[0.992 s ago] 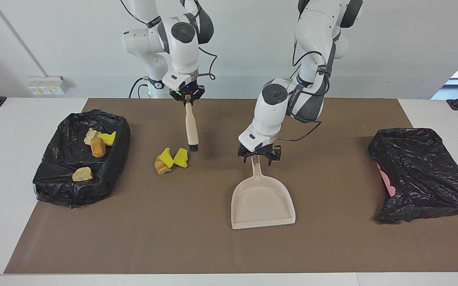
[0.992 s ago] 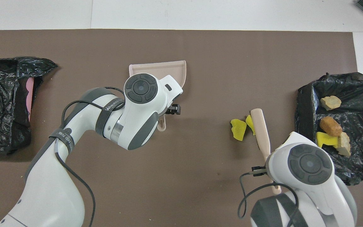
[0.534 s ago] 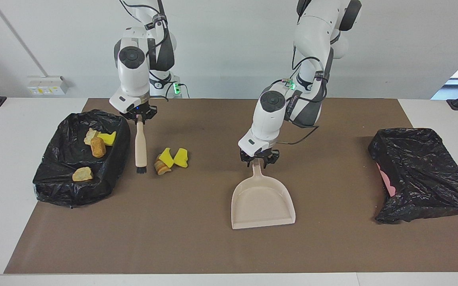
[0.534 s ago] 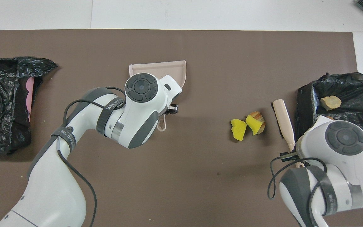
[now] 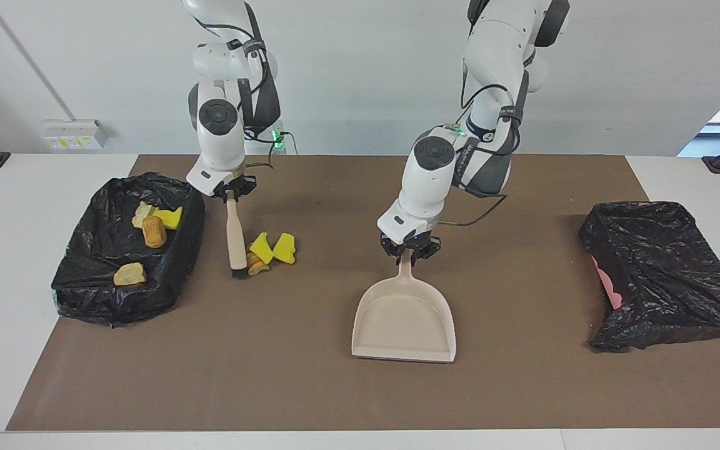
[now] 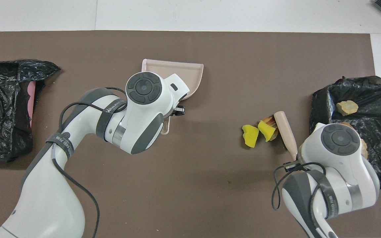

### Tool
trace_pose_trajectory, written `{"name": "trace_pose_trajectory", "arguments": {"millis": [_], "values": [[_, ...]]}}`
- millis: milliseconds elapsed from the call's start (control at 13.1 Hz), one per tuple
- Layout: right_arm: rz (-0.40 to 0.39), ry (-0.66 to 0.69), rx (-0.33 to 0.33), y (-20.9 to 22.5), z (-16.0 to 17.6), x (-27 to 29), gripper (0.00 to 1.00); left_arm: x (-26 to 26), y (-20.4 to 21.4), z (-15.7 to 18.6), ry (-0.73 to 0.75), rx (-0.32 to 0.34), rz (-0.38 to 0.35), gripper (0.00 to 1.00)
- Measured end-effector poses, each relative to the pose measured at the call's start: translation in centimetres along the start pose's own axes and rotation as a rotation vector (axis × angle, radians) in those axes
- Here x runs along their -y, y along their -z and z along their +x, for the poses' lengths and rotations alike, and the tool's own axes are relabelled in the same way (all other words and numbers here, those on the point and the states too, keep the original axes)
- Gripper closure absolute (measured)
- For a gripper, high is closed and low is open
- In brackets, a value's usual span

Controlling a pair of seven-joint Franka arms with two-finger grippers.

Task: Sweep and dump trash in bin
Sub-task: 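Sweep the sponge and bread toward the dustpan with the right gripper's brush, then sweep the remaining pieces into the dustpan with the right gripper's brush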

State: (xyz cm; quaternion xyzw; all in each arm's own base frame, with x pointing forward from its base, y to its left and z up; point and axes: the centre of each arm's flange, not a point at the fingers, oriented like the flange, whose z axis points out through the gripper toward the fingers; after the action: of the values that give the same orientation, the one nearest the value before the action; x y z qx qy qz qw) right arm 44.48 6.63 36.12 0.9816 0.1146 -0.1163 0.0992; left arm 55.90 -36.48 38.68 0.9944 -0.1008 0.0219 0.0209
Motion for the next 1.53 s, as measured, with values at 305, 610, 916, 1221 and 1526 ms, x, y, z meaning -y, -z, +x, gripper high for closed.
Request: {"name": "trace_pose_trajectory", "arguments": {"millis": [305, 610, 916, 1221, 1526], "values": [[0.072, -0.056, 0.000, 0.5, 0.2, 5.6, 0.73, 0.7, 3.2, -2.5, -0.296, 0.124, 0.076, 0.67], [0.072, -0.142, -0.019, 3.7, 0.5, 6.4, 0.73, 1.3, 2.3, -4.6, -0.627, 0.224, 0.137, 0.67], [0.047, -0.182, -0.005, 6.8, -1.3, 4.4, 0.73, 2.8, 1.1, -6.9, -0.911, 0.298, 0.152, 0.67], [0.032, -0.122, 0.029, 4.5, -2.7, 4.5, 0.73, 3.2, -0.1, -10.3, -1.092, 0.329, 0.181, 0.67], [0.067, -0.072, 0.023, 1.2, -0.8, 3.5, 0.73, 2.4, -0.8, -11.6, -1.175, 0.295, 0.198, 0.67]]}}
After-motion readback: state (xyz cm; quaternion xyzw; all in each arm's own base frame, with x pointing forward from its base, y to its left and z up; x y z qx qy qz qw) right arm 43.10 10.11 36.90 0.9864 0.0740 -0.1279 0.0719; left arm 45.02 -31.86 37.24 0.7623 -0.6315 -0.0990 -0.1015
